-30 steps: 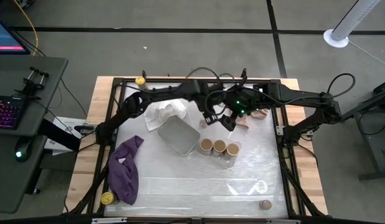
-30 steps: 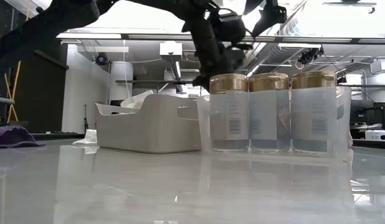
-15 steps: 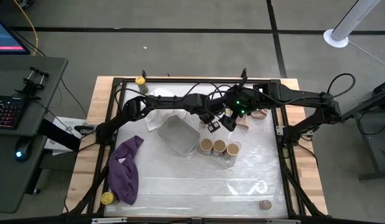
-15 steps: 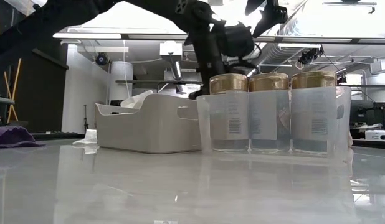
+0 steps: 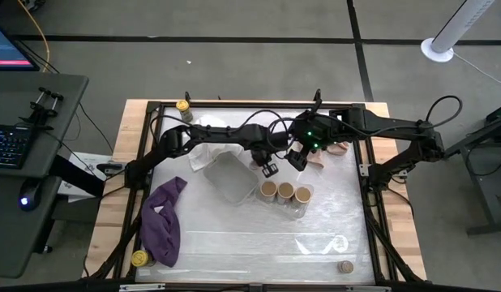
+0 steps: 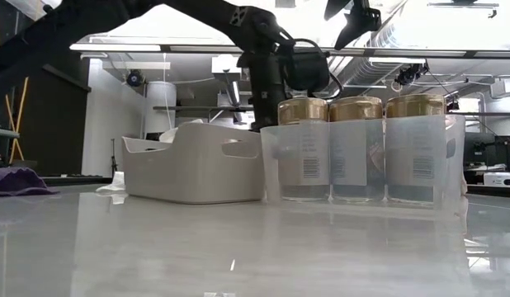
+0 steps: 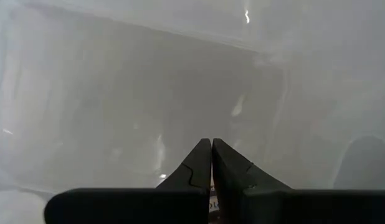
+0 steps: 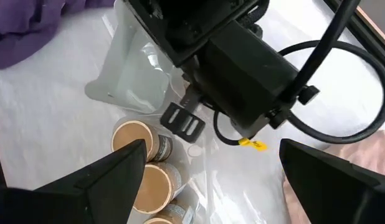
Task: Sort spices by type
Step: Put the left brown seasoning bottle into the top transparent bin, then put the brown seasoning bottle into the top transparent bin
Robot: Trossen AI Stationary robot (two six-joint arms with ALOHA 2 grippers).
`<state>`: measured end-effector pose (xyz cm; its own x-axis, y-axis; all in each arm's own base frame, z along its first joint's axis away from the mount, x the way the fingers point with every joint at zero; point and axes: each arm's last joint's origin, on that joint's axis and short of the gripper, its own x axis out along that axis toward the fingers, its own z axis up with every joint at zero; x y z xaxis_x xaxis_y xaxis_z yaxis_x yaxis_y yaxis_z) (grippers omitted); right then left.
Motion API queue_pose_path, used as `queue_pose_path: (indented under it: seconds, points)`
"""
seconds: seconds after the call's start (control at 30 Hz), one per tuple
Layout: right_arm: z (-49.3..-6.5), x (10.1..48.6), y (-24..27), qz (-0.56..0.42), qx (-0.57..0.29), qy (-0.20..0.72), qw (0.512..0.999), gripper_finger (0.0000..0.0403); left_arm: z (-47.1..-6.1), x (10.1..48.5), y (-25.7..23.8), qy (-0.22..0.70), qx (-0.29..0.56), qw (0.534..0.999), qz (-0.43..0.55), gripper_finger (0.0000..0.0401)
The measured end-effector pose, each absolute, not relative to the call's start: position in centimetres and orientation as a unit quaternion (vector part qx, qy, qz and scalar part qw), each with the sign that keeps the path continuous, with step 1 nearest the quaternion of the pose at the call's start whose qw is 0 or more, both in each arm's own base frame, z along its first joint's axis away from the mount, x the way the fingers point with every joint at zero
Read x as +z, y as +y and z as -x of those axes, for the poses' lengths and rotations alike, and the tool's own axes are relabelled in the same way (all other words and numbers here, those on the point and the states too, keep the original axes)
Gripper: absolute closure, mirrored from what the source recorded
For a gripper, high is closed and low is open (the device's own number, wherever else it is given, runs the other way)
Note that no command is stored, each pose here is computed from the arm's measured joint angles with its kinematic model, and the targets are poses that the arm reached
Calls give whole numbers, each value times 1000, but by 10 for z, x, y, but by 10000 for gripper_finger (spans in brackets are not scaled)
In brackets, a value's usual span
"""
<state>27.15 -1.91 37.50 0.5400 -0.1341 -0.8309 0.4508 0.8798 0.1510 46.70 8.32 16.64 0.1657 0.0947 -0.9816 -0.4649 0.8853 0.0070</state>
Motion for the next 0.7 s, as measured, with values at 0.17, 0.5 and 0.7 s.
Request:
queue_pose_path:
  seconds: [0.17,0.5,0.7]
  points:
    - [-272,375,-19,-173,-168,446,862,41,-467,180,86,609,185,757,149,401]
    - [-273,376,-19,-169,-166,442,865,41,-437,266,96,574,209,784,110,401]
    - [-273,376,-20,-148,-178,439,868,41,-385,310,54,519,234,819,69,401]
